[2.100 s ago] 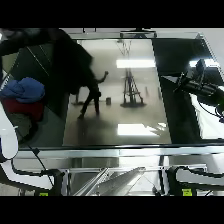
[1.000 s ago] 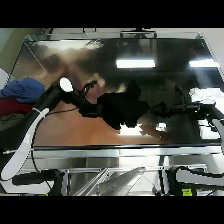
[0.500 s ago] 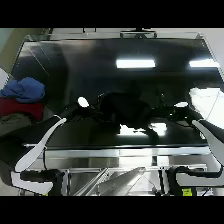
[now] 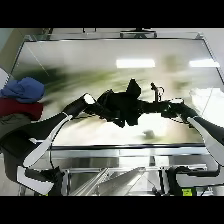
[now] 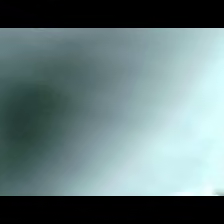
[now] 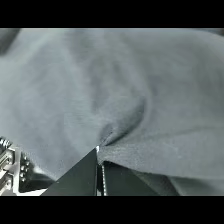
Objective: Fold the shirts.
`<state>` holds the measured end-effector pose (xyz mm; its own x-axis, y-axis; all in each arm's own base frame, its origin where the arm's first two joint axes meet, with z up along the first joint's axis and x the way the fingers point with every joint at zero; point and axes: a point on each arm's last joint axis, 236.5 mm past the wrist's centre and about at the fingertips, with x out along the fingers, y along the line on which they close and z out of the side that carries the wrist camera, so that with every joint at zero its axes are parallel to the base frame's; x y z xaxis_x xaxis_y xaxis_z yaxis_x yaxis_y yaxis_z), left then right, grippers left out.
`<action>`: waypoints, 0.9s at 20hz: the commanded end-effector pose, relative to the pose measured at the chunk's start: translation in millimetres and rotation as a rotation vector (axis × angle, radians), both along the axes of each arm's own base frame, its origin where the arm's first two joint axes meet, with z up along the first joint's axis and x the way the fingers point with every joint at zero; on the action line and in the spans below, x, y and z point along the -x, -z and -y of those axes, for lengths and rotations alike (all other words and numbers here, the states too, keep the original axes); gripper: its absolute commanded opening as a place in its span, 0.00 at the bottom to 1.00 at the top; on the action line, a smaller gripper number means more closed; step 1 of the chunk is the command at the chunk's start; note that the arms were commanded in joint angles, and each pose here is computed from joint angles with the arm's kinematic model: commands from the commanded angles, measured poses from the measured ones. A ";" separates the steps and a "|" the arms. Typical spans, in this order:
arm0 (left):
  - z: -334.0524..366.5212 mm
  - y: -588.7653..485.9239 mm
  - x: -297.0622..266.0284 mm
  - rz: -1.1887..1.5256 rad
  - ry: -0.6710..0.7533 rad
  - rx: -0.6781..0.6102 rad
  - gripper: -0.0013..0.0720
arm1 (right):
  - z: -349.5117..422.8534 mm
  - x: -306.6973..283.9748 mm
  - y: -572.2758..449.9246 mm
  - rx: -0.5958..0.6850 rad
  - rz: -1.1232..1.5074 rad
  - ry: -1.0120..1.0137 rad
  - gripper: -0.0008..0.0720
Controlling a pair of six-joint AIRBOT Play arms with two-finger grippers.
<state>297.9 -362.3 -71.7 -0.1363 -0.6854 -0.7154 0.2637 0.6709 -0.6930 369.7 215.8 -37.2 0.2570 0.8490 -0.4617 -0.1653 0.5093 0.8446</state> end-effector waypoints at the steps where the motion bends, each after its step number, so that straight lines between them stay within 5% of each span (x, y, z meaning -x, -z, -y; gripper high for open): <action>1: -8.2 -49.6 -5.5 0.059 0.068 0.033 0.02 | 17.2 -12.0 -40.1 -0.098 0.038 0.002 0.04; 4: -49.9 -141.4 -20.4 0.237 0.101 0.027 0.02 | 73.8 -39.7 -143.7 -0.202 0.213 0.055 0.04; 8: -126.7 -315.4 -41.0 0.665 -0.073 0.091 0.02 | 140.7 -13.9 -340.5 -0.275 0.683 0.164 0.04; 14: -203.4 -461.7 22.0 1.080 -0.241 0.076 0.05 | 125.8 80.6 -463.4 -0.084 1.095 0.231 0.04; 18: -262.8 -449.5 31.4 1.142 -0.397 -0.133 0.05 | 134.9 83.3 -457.3 0.181 1.142 0.341 0.04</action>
